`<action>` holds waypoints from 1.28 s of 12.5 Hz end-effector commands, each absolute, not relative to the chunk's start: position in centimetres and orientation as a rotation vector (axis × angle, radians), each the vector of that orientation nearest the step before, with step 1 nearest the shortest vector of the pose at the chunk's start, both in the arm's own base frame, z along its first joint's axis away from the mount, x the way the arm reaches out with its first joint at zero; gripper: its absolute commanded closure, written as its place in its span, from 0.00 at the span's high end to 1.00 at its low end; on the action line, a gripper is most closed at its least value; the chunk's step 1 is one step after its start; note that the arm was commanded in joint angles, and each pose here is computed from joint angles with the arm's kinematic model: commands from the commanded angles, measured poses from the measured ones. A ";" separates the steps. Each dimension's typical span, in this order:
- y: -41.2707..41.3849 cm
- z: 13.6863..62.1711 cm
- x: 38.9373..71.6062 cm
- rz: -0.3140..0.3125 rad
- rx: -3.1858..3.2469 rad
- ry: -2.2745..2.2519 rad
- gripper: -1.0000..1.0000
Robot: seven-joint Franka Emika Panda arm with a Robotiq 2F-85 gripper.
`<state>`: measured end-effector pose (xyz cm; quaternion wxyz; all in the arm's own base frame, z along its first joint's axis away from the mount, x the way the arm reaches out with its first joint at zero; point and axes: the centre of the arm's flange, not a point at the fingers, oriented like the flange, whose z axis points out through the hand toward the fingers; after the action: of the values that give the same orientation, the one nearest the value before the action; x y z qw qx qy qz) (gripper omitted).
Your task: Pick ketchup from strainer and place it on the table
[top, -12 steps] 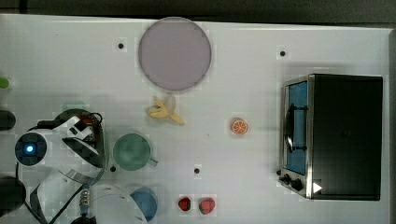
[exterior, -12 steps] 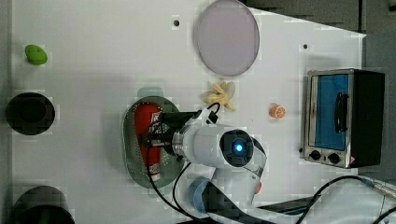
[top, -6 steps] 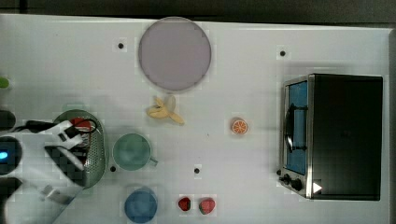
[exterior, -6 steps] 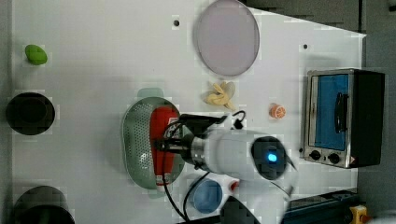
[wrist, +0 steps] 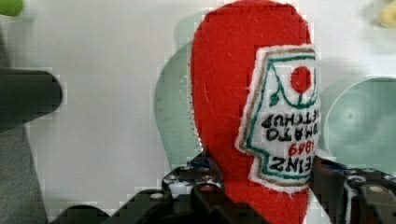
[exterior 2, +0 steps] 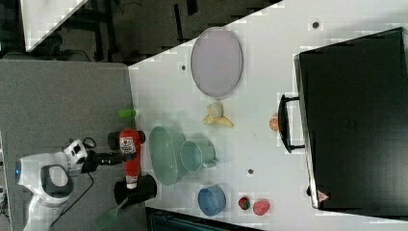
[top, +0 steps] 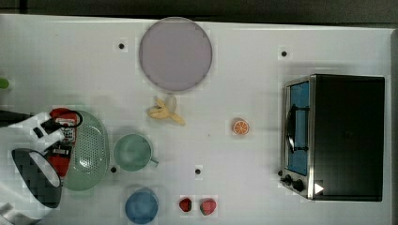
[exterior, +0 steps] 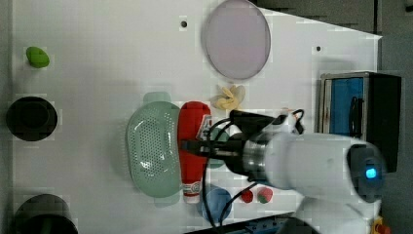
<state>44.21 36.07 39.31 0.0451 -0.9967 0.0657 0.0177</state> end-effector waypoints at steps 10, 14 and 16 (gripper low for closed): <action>9.0 46.9 54.8 -0.057 -3.130 0.000 0.56; -0.4 45.9 55.2 -0.027 -3.131 0.125 0.56; -2.9 43.6 54.2 0.043 -3.127 0.197 0.56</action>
<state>54.78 -5.90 43.40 0.0055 -0.9917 0.1275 0.0128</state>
